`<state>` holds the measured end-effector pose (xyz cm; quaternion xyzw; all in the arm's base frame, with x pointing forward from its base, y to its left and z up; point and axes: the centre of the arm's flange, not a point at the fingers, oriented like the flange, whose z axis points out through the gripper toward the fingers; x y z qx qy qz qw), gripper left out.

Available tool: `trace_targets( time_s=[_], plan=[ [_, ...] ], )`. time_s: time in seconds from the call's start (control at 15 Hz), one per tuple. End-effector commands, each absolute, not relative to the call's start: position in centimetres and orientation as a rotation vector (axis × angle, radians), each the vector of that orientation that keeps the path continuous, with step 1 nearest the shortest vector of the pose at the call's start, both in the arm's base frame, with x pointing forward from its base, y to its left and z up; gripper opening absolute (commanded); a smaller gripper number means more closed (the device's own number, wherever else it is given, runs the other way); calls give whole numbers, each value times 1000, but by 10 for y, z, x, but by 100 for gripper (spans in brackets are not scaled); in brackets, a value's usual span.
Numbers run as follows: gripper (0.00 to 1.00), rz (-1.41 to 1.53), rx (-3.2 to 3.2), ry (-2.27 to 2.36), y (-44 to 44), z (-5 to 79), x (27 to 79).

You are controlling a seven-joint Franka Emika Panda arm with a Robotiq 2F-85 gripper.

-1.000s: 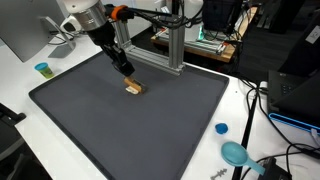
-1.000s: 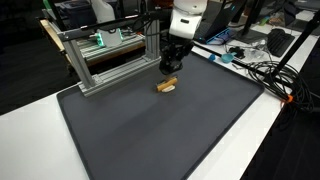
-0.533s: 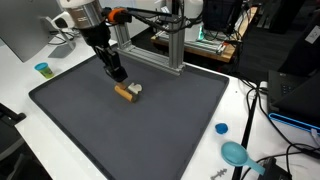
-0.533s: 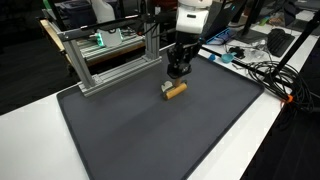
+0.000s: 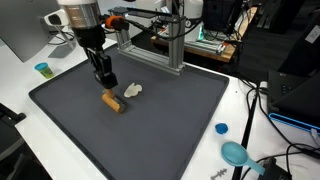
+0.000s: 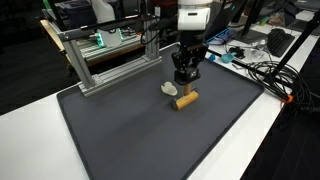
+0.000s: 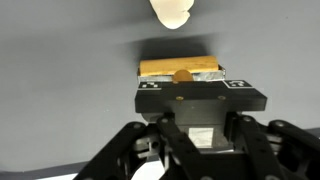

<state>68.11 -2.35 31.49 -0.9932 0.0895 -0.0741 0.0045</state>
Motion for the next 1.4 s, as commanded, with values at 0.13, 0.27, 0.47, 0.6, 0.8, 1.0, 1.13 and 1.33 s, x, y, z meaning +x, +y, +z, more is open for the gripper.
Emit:
trace_targets(
  time_s=[0.13, 0.27, 0.47, 0.6, 0.8, 1.0, 1.13, 1.33],
  plan=[
    [22, -182, -3132, 254, -24, 342, 606],
    [22, -186, -3117, 245, -20, 338, 600],
    [22, -140, -3129, 235, -13, 327, 597],
    [22, -135, -3137, 245, -9, 314, 606],
    [22, 38, -3183, 263, -9, 302, 613],
    [22, 221, -3204, 260, -9, 295, 613],
    [22, 279, -3195, 249, -8, 290, 616],
    [22, 402, -3197, 254, -10, 282, 616]
  ],
)
